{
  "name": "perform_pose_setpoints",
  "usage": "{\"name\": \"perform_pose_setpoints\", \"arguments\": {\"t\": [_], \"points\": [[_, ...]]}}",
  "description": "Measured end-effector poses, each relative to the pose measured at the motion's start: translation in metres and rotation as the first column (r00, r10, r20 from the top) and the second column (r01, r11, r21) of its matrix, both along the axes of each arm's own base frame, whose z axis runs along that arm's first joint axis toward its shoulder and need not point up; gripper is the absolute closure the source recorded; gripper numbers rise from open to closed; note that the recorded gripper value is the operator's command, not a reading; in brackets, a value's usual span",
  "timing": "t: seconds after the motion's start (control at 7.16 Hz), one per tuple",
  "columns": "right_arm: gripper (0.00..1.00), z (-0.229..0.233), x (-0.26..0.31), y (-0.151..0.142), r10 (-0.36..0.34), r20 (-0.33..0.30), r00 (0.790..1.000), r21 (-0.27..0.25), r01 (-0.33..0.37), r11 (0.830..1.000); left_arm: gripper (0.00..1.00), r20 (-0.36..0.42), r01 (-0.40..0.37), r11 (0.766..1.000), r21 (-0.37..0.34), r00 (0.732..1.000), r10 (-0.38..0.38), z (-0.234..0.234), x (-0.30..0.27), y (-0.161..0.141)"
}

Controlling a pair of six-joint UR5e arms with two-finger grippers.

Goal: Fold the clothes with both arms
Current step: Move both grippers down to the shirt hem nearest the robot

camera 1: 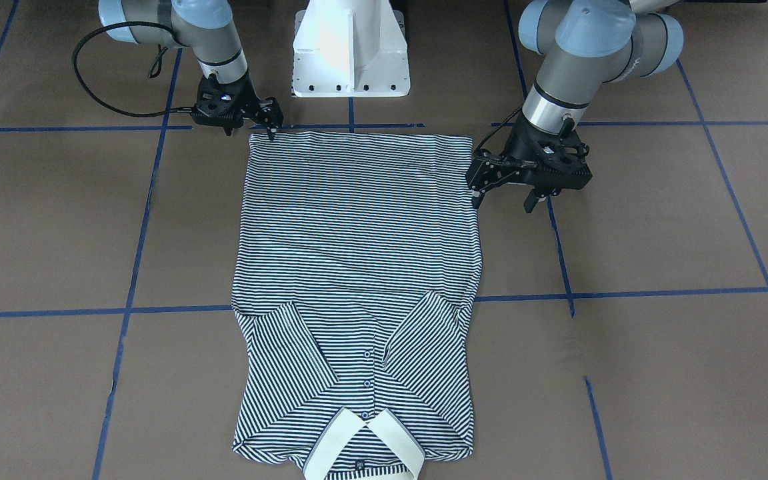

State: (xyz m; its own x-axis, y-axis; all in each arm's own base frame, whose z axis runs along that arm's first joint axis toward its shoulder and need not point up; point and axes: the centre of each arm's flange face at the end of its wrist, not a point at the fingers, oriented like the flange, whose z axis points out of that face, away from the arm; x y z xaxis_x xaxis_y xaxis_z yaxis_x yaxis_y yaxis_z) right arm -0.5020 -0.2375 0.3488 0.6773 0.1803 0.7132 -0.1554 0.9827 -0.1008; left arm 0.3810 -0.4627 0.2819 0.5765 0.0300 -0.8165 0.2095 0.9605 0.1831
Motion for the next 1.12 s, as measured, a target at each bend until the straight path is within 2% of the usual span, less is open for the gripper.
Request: {"name": "perform_pose_setpoints", "arguments": {"t": [0.42,0.7,1.12], "points": [[0.19,0.002,-0.002,0.002,-0.005,-0.005,1.000,-0.001,0.005,1.000,0.00,0.000,0.001,1.000,0.000,1.000,-0.001,0.000,0.000,0.000],[0.23,0.004,-0.003,0.000,0.000,-0.010,1.000,0.000,0.000,1.000,0.00,0.000,0.001,1.000,0.001,1.000,-0.001,0.000,0.000,0.000],[0.36,-0.001,-0.016,-0.005,0.006,-0.007,1.000,0.002,-0.006,1.000,0.00,0.000,0.002,1.000,-0.001,1.000,-0.002,0.000,0.000,0.000]]}}
